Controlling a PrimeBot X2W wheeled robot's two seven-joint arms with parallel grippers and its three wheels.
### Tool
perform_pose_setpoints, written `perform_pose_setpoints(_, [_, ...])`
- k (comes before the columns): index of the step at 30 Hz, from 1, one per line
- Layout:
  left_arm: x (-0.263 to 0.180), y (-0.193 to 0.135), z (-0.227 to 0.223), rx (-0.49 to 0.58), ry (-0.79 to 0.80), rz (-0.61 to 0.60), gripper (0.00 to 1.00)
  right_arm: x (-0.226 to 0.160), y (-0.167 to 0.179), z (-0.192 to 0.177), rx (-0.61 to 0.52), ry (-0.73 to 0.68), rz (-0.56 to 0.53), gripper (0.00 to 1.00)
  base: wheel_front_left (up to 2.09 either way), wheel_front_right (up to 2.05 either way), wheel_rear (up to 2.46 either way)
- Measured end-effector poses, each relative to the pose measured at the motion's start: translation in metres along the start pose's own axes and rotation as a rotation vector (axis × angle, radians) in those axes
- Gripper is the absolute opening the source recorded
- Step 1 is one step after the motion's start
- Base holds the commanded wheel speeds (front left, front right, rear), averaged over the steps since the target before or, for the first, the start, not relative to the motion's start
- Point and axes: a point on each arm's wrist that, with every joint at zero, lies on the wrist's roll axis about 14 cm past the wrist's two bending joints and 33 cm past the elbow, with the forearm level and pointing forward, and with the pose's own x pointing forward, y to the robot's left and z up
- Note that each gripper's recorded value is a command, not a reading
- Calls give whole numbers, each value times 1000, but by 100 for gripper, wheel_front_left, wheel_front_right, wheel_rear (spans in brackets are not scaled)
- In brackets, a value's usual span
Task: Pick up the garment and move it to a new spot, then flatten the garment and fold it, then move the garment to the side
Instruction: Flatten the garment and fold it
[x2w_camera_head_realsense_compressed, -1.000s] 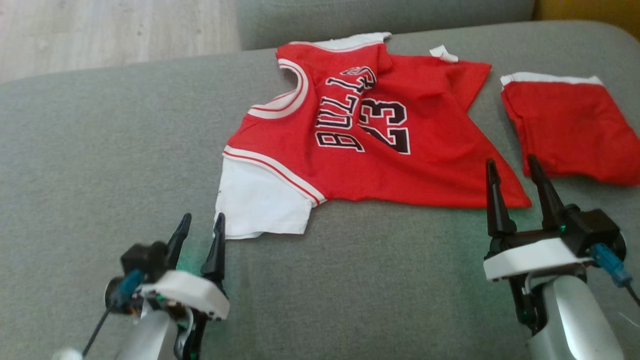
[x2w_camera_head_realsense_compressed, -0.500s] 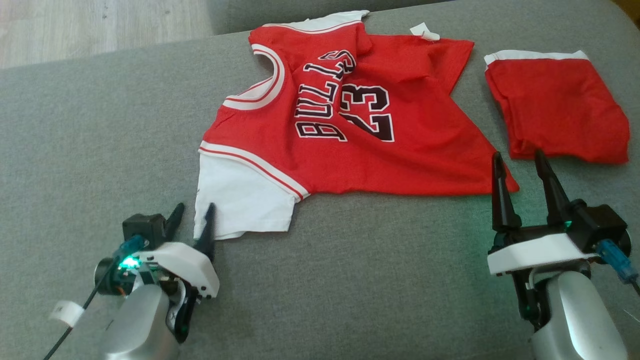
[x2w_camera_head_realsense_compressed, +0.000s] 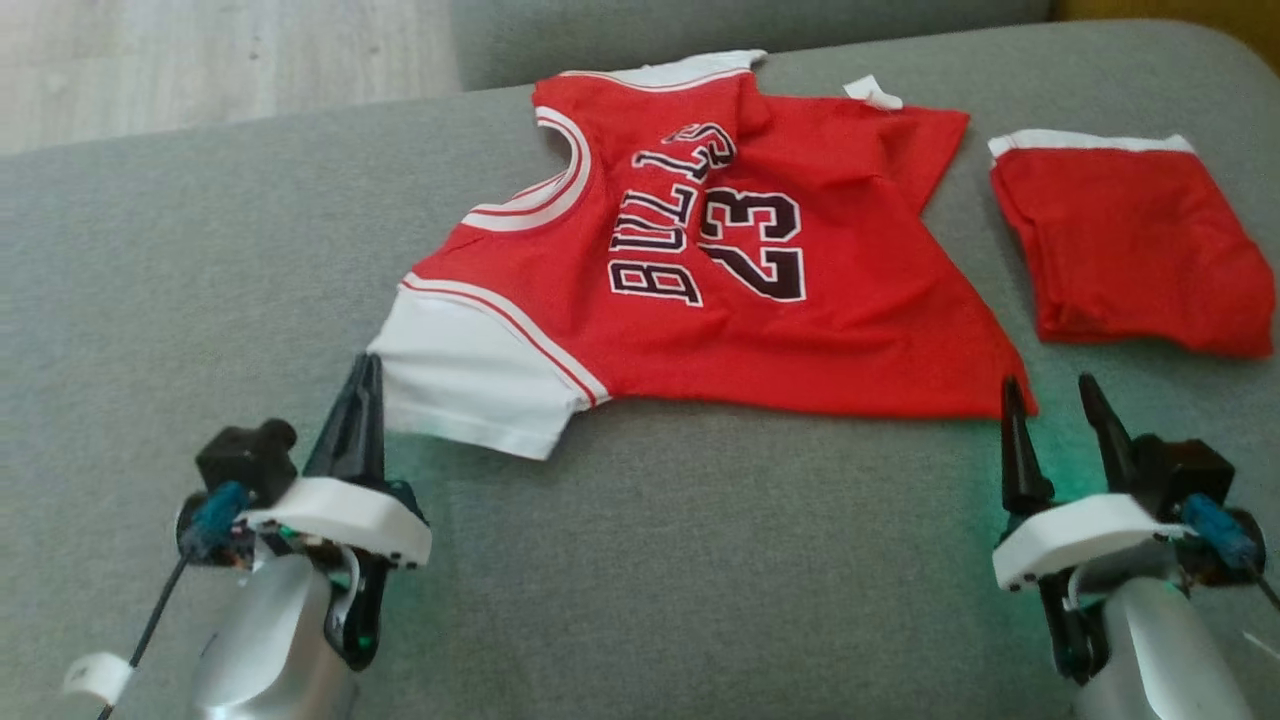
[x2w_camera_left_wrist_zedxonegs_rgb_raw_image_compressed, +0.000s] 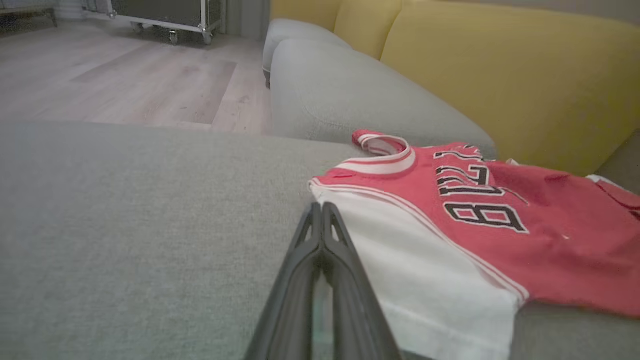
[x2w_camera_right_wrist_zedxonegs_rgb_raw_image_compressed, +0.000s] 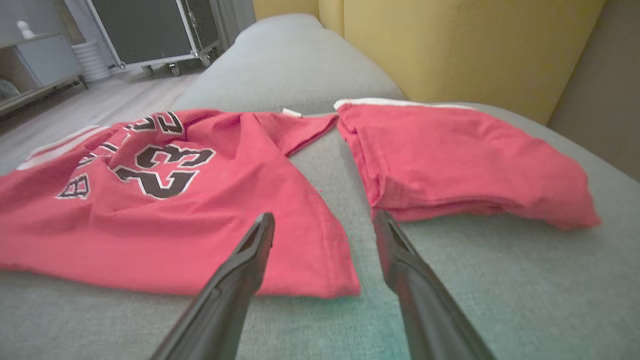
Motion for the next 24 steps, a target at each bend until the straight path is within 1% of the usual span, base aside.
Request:
perform_pose_setpoints(5, [-9, 0, 27, -15, -107, 3, 0, 0, 1, -23, 23, 91, -5, 100, 0, 0, 0])
perform_pose_setpoints(13, [-22, 1, 30, -25, -139, 14, 0, 9, 15, -49, 119, 202, 11, 100, 0, 0, 0])
perform_pose_setpoints(21, [-24, 2, 39, -23, -169, 18, 0, 24, 29, -57, 156, 259, 38, 100, 0, 0, 0])
perform_pose_setpoints(22, [-24, 2, 40, -19, -173, 18, 0, 25, 32, -58, 155, 266, 47, 94, 0, 0, 0])
perform_pose_setpoints(23, [-24, 2, 41, -19, -175, 18, 0, 26, 35, -57, 156, 267, 58, 45, 0, 0, 0])
perform_pose_setpoints(24, [-24, 2, 41, -18, -176, 18, 0, 28, 37, -55, 163, 260, 65, 0, 0, 0, 0])
